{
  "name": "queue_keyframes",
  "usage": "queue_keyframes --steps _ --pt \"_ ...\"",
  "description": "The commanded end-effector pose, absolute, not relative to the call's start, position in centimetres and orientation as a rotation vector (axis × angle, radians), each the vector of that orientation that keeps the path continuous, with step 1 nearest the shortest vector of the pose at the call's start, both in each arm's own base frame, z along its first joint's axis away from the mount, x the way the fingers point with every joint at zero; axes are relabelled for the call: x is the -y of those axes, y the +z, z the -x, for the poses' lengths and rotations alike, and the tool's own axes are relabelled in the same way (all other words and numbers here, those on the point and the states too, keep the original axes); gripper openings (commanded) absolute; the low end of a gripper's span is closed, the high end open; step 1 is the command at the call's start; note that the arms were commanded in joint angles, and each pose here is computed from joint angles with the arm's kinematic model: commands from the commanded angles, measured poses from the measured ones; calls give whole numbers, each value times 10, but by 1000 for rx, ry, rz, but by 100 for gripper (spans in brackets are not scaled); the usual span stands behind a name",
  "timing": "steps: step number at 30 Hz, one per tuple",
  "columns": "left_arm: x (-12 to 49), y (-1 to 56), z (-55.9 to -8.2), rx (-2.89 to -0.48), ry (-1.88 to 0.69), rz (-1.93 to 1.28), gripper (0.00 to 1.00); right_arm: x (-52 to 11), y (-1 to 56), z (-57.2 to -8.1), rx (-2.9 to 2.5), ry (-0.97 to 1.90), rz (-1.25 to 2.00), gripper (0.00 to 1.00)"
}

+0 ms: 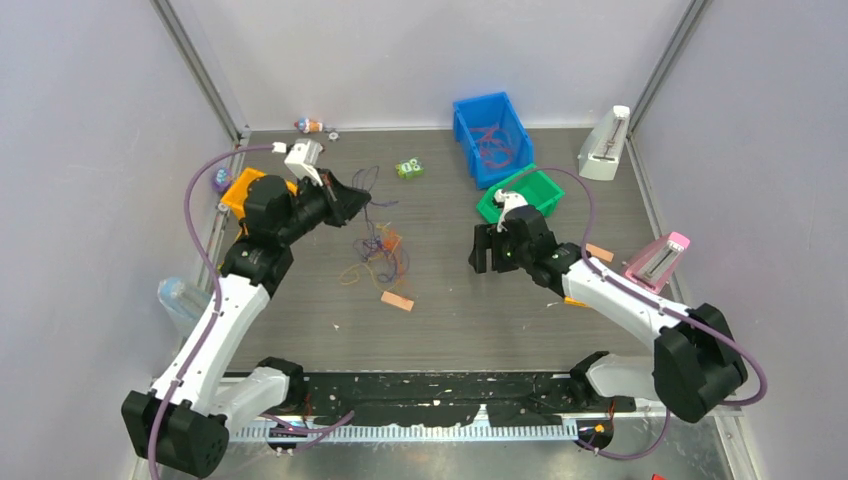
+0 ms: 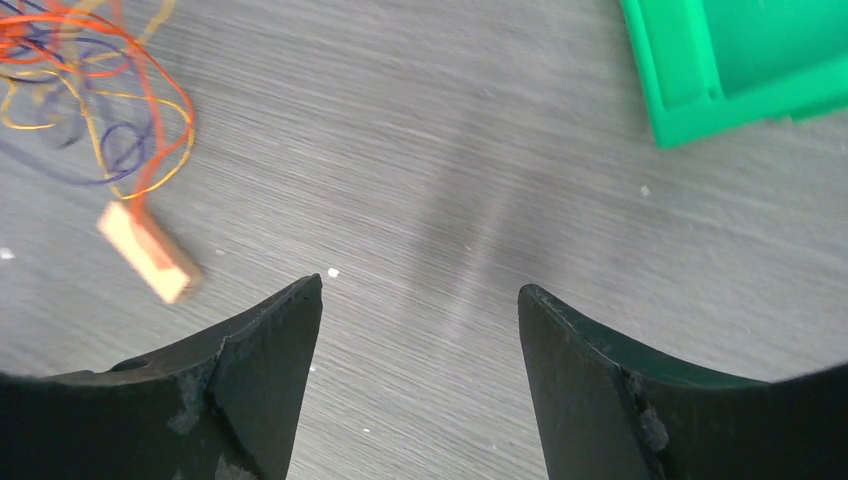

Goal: Untangle the cables
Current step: Untie the cable.

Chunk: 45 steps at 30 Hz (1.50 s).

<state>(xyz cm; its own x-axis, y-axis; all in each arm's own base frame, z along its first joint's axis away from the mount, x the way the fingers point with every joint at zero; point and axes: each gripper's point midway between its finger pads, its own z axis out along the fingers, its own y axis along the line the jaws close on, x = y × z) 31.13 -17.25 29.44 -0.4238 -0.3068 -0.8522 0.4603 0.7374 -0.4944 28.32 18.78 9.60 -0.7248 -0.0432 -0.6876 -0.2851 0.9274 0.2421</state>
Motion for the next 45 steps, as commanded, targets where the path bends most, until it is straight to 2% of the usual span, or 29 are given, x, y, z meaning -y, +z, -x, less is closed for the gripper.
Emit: queue_keyframes --steps 1,15,26,33,41,43,45 --pt "194 337 -291 -1751 -973 -306 0 -224 155 -290 -2106 634 367 78" --pt "234 367 -268 -1730 -1089 -566 0 -295 231 -262 -1682 943 600 82" --pt "256 372 -248 -1682 -1257 -640 0 -337 251 -246 -1546 1090 729 82" --pt "263 362 -245 -1701 -1293 -653 0 -356 278 -244 -1434 1153 729 74" --pt "266 348 -245 -1736 -1302 -651 0 -355 295 -250 -1376 1079 715 68" --pt "267 345 -246 -1745 -1305 -649 0 -356 299 -251 -1365 1070 716 63" --pt "268 344 -246 -1747 -1307 -650 0 -357 299 -252 -1367 1068 717 53"
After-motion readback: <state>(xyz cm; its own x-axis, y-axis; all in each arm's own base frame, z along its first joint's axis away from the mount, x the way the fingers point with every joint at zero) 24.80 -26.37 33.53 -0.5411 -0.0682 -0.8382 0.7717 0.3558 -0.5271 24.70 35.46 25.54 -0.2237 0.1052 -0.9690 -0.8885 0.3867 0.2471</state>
